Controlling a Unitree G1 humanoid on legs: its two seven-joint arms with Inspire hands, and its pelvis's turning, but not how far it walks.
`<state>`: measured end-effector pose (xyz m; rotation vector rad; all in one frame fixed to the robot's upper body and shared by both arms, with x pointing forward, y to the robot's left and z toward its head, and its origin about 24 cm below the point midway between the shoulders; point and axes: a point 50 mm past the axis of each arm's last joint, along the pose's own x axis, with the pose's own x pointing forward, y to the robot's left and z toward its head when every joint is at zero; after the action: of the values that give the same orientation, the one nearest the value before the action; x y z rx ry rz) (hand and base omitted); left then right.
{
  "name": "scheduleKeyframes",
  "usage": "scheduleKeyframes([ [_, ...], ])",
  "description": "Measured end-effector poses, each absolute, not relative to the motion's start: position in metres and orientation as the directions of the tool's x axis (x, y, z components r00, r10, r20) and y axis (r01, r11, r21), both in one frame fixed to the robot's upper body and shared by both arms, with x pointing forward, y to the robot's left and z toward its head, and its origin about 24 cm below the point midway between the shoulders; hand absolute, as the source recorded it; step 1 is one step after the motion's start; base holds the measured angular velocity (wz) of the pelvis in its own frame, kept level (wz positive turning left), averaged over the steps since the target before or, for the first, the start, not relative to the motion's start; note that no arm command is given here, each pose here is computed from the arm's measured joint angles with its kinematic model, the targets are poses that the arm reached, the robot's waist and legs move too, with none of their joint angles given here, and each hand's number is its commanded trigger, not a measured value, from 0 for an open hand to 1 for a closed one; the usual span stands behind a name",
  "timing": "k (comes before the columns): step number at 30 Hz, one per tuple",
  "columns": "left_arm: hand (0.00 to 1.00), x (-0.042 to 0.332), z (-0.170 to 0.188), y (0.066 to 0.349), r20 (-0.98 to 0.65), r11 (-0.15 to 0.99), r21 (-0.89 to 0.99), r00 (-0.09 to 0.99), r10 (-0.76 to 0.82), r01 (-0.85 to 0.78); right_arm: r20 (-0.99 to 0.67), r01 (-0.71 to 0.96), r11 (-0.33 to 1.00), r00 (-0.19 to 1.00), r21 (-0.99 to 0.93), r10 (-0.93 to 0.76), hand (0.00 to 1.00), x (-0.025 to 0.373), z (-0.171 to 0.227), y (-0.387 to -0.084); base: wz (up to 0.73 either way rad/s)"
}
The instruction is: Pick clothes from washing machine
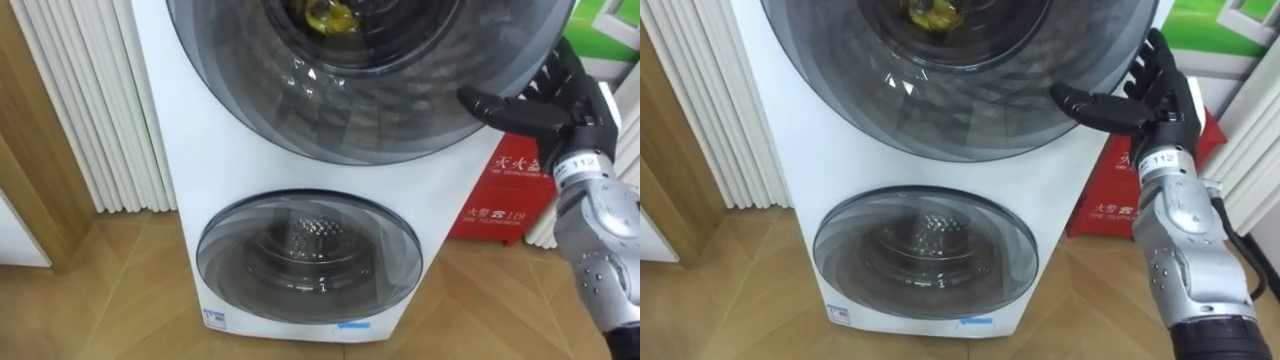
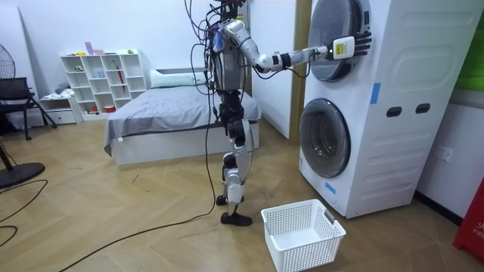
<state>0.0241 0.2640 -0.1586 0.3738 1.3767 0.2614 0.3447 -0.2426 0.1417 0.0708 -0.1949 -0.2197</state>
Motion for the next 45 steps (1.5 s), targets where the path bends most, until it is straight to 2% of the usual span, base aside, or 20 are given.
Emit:
scheduleKeyframes([
  [7,0.00,0.027,-0.159,0.263,-0.902,0.912,0.406,0.186,0.389,0.058,0.273,0.133,0.988,0.950,0.080,-0.150,0.00,0.340,0.161,-0.228,-0.03],
  [20,0.00,0.042,-0.157,0.258,-0.875,0.898,0.434,0.269,0.402,0.070,0.319,-0.011,1.000,0.948,0.021,0.004,0.00,0.289,0.146,-0.200,-0.15],
  [28,0.00,0.032,-0.161,0.253,-0.880,0.886,0.446,0.239,0.410,0.125,0.228,-0.096,0.995,0.970,0.035,0.086,0.00,0.268,0.109,-0.186,-0.07],
  [36,0.00,0.028,-0.162,0.250,-0.887,0.889,0.436,0.234,0.397,0.142,0.217,-0.188,0.981,0.960,0.043,0.174,0.00,0.256,0.102,-0.176,-0.03],
  [45,0.00,0.042,-0.163,0.240,-0.887,0.900,0.411,0.292,0.358,0.146,0.147,-0.259,0.963,0.958,0.080,0.245,0.00,0.244,0.081,-0.162,-0.01],
])
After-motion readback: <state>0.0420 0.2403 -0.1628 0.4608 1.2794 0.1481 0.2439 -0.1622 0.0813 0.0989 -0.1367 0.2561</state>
